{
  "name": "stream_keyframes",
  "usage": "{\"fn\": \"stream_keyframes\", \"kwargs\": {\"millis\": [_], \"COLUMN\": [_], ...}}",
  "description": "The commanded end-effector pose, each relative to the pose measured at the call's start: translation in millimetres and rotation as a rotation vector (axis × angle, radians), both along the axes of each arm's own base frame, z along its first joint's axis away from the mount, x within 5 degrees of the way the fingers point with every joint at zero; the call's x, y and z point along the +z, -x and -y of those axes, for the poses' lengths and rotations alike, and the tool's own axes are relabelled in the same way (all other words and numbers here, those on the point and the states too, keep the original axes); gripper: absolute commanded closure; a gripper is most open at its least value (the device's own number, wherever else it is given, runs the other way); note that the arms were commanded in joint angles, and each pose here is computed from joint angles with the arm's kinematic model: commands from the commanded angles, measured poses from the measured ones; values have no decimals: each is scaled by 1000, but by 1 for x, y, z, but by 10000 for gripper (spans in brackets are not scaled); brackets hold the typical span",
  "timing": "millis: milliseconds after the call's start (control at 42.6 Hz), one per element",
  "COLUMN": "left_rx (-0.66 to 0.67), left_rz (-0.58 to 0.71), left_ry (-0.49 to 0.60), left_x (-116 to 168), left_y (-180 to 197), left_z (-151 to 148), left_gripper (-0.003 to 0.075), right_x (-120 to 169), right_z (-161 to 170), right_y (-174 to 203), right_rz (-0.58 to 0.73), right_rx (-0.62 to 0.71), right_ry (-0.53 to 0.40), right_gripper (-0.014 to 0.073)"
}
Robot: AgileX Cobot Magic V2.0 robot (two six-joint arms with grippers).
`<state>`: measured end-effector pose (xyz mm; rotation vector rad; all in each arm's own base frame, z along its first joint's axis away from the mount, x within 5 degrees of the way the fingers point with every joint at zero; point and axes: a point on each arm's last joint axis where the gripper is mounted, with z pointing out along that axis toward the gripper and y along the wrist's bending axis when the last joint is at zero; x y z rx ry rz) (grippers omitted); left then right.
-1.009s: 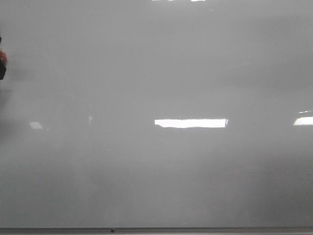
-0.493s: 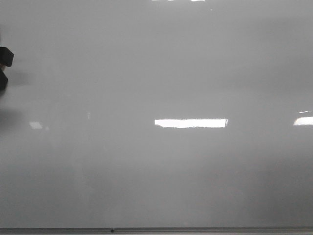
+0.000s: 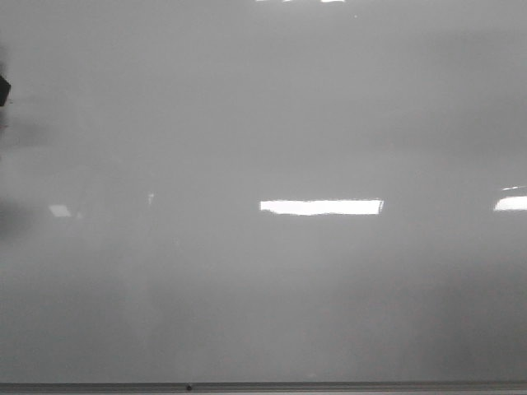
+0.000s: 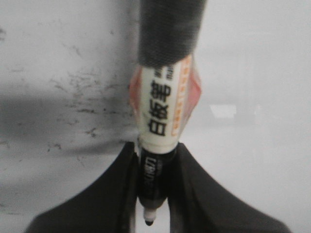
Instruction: Write number 9 on whiteboard
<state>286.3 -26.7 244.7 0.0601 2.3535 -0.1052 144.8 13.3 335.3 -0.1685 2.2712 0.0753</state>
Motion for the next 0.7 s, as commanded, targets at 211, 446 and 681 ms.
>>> {"fn": "stream_keyframes", "kwargs": {"millis": [211,446,681], "left_rx": [-253,-636,-942], "left_rz": [-30,-52,-41], "left_ry": [-102,-220,-290], "left_x": [74,92,91], "left_y": [49,72,98], "left_z": [20,68,114], "left_gripper": [739,739,739], "right_x": [15,13,16], "right_z": [-3,-10,-25], "right_y": [0,0,-1], "right_rz": [88,63,1], "right_rx": [6,81,229], "right_ry": [-48,-45,2], "right_gripper": [4,4,4]}}
